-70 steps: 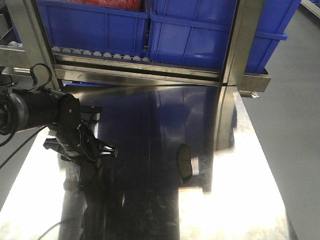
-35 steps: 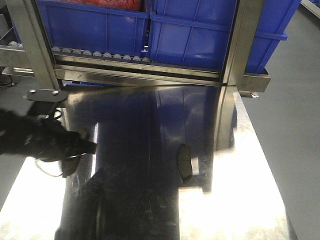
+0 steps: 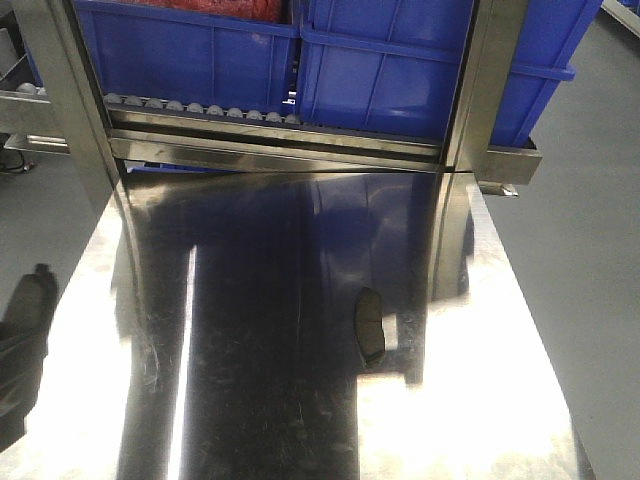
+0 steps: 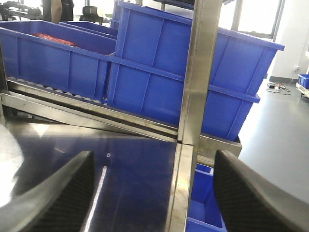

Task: Move and align brake pads A on conveyor
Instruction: 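Close the left gripper on the brake pad and lift it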

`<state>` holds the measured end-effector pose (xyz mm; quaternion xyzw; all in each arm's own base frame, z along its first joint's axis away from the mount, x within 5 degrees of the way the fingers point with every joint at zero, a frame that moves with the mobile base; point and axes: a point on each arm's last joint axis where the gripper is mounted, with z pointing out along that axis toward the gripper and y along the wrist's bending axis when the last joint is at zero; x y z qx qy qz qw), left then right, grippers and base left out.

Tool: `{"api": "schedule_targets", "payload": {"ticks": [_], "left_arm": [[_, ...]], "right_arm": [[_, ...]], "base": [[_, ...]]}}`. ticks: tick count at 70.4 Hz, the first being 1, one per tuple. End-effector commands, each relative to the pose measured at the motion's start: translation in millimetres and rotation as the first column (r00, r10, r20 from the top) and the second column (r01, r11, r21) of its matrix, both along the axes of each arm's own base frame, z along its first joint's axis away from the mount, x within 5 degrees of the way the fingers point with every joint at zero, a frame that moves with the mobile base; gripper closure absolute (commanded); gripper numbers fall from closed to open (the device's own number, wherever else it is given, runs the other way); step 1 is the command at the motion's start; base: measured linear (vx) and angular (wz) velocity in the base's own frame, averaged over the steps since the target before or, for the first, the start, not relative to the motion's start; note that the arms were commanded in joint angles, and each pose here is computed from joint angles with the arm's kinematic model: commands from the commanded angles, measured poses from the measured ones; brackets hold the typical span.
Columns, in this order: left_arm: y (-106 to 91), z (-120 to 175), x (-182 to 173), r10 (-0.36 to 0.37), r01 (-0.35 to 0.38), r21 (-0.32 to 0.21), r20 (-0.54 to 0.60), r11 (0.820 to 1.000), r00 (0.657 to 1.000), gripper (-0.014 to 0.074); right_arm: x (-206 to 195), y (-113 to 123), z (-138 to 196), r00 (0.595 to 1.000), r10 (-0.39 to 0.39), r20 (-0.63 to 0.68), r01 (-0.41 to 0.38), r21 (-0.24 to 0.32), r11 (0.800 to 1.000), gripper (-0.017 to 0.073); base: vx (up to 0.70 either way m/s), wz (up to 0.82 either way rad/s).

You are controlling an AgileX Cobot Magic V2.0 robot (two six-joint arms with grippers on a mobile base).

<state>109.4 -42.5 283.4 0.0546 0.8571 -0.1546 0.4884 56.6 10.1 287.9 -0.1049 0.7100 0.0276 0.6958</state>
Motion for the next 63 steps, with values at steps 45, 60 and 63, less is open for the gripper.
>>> {"api": "schedule_targets", "payload": {"ticks": [45,60,63], "left_arm": [[12.9,21.8,-26.0,0.003,-0.002,-0.004,0.195,1.000,0.981,0.0599],[12.9,21.8,-26.0,0.003,-0.002,-0.004,0.195,1.000,0.981,0.0599],[12.9,21.8,-26.0,0.003,-0.002,-0.004,0.195,1.000,0.981,0.0599]], "right_arm": [[-0.3,0.3,14.8,0.996,0.003,0.091,-0.003,0.007,1.000,0.0062],[-0.3,0.3,14.8,0.996,0.003,0.091,-0.003,0.007,1.000,0.0062],[-0.3,0.3,14.8,0.996,0.003,0.091,-0.003,0.007,1.000,0.0062]], "base": [[0.00,0.00],[0.00,0.00],[0.00,0.00]]}}
